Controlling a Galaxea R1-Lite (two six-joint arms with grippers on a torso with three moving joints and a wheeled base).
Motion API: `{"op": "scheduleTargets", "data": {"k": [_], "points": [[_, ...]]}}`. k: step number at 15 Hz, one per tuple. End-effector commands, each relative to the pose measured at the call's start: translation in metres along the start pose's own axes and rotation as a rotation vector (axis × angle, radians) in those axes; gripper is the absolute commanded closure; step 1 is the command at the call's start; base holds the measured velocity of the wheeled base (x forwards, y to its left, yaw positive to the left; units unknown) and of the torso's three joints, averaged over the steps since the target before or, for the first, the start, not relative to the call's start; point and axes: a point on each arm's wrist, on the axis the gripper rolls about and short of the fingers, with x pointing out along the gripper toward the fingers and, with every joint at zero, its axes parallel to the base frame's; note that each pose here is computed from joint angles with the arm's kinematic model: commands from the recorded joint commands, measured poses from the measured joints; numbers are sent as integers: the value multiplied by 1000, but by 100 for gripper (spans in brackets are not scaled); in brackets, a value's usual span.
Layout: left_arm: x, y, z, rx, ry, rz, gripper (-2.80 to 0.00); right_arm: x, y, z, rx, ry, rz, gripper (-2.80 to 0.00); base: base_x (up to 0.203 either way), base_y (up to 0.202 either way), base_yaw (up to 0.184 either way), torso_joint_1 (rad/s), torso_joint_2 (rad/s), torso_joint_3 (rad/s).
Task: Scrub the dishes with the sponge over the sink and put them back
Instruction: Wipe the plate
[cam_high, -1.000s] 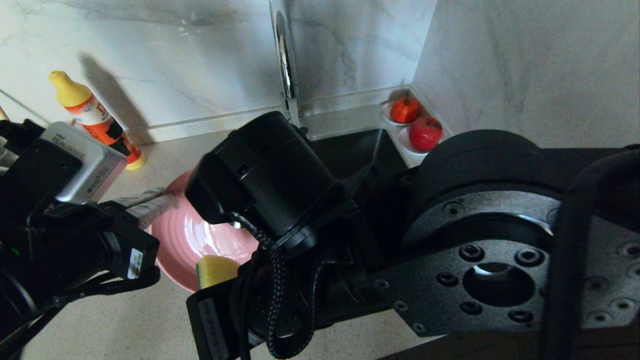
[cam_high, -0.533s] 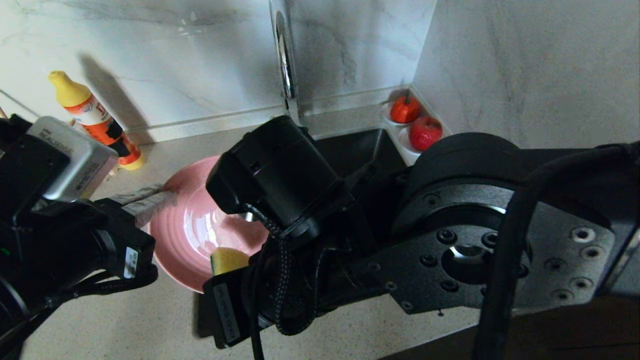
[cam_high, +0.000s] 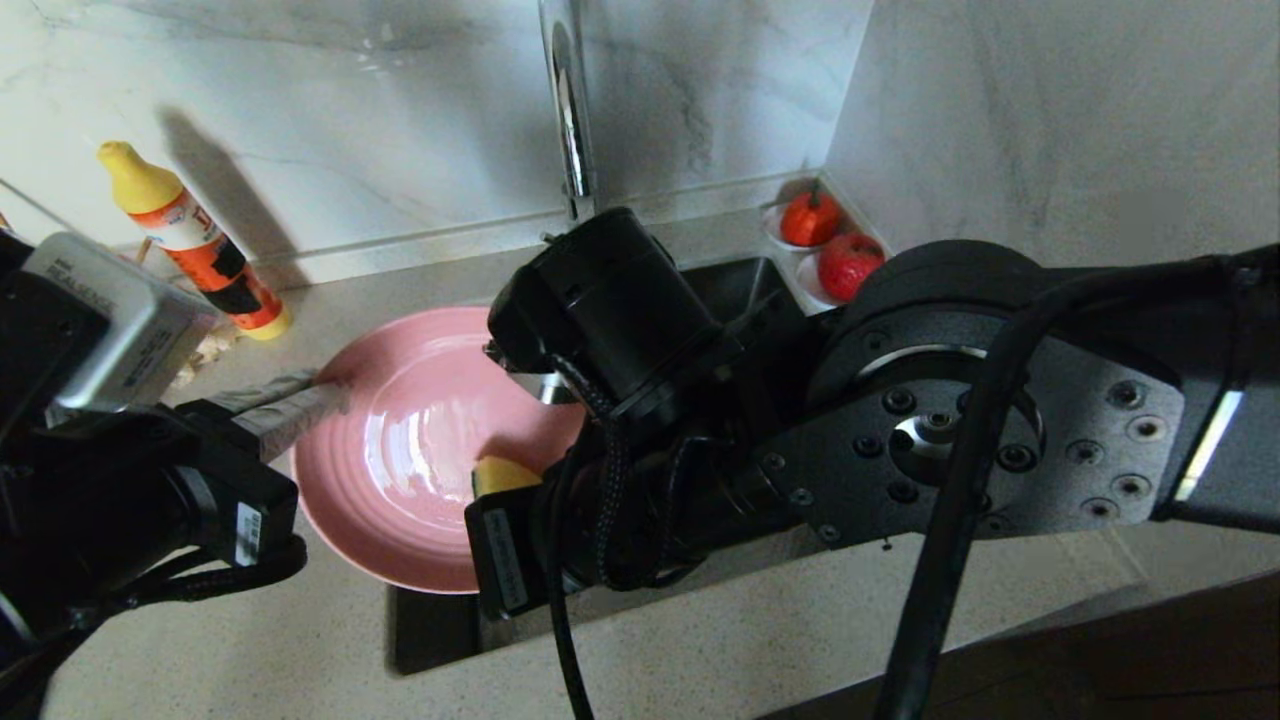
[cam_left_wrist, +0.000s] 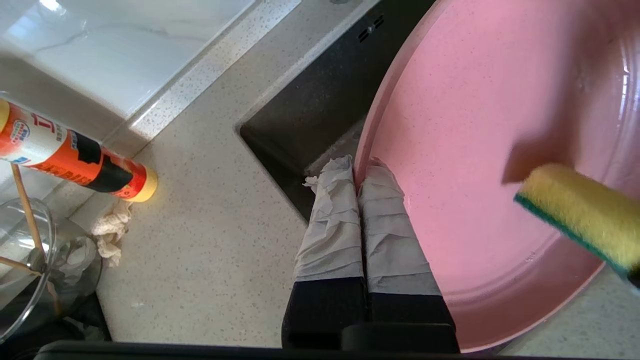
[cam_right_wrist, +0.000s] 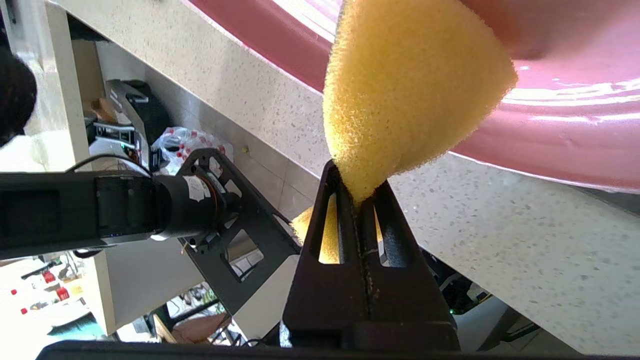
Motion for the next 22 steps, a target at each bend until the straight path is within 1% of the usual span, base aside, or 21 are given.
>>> {"op": "scheduleTargets", "data": {"k": [1, 3, 9, 12, 14, 16, 19, 22], "points": [[-1, 0, -1, 1, -1, 3, 0, -10, -4, 5, 12, -23, -6, 0, 0, 0, 0, 0, 0, 0], [-2, 0, -1, 4, 1, 0, 0, -15, -12, 11, 24, -41, -18, 0, 0, 0, 0, 0, 0, 0], [-5, -3, -6, 13, 2, -20, 0, -27, -17, 18, 25, -81, -22, 0, 0, 0, 0, 0, 0, 0], [-7, -10, -9, 24, 0, -63, 0, -29, -16, 22, 20, -115, -7, 0, 0, 0, 0, 0, 0, 0], [-8, -16, -13, 32, 5, -98, 0, -30, -15, 22, 15, -120, -3, 0, 0, 0, 0, 0, 0, 0], [-8, -20, -14, 37, 8, -117, 0, -31, -11, 21, 9, -119, 6, 0, 0, 0, 0, 0, 0, 0], [-6, -21, -13, 37, 8, -119, 0, -24, -1, 14, -8, -96, 24, 0, 0, 0, 0, 0, 0, 0], [-4, -22, -13, 12, 16, -122, 0, -18, 15, 4, -36, -65, 54, 0, 0, 0, 0, 0, 0, 0]]}}
